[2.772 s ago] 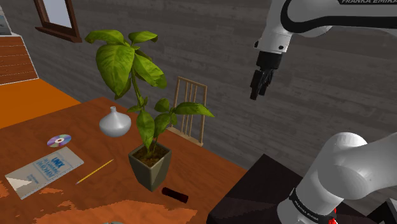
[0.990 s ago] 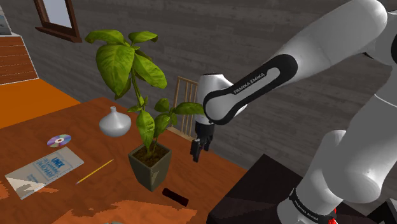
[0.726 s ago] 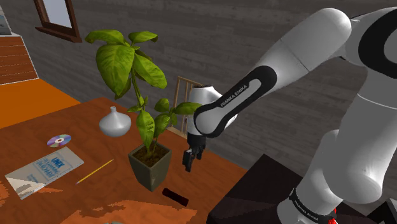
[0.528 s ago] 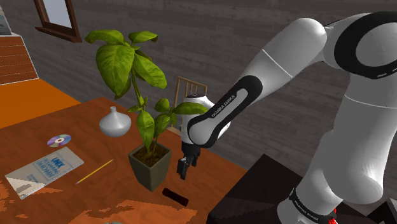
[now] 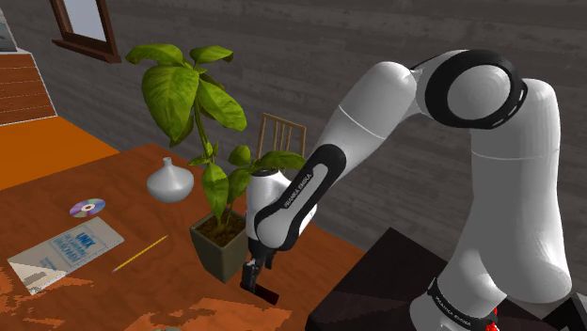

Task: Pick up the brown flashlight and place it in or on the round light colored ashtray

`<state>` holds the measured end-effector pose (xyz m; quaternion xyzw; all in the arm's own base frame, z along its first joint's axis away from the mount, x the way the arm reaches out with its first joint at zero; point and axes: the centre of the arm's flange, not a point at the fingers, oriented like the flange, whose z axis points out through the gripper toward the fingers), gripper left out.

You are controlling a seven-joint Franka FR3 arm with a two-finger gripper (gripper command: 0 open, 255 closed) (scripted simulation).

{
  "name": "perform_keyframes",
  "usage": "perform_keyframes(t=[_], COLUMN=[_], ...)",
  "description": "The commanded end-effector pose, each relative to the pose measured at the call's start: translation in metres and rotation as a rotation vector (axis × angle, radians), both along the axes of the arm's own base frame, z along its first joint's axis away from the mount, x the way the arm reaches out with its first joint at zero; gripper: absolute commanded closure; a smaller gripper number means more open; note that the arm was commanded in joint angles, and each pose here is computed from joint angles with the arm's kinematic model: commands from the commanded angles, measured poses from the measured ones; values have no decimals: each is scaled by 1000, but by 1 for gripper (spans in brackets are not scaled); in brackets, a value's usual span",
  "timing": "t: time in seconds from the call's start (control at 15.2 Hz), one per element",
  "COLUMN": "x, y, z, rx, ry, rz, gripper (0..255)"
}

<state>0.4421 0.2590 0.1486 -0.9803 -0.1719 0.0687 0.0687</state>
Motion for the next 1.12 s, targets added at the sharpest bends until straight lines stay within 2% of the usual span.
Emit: perform_keyframes(t=[0.0, 0.4, 0.86, 0.92, 1.06], x=[0, -5, -5, -16, -9], y=[4, 7, 7, 17, 11], z=[-13, -42, -42, -38, -41], rx=[1, 1, 1, -6, -5], ry=[0, 0, 0, -3, -3], rz=[2, 2, 2, 2, 1], gripper=[0, 0, 0, 255, 255])
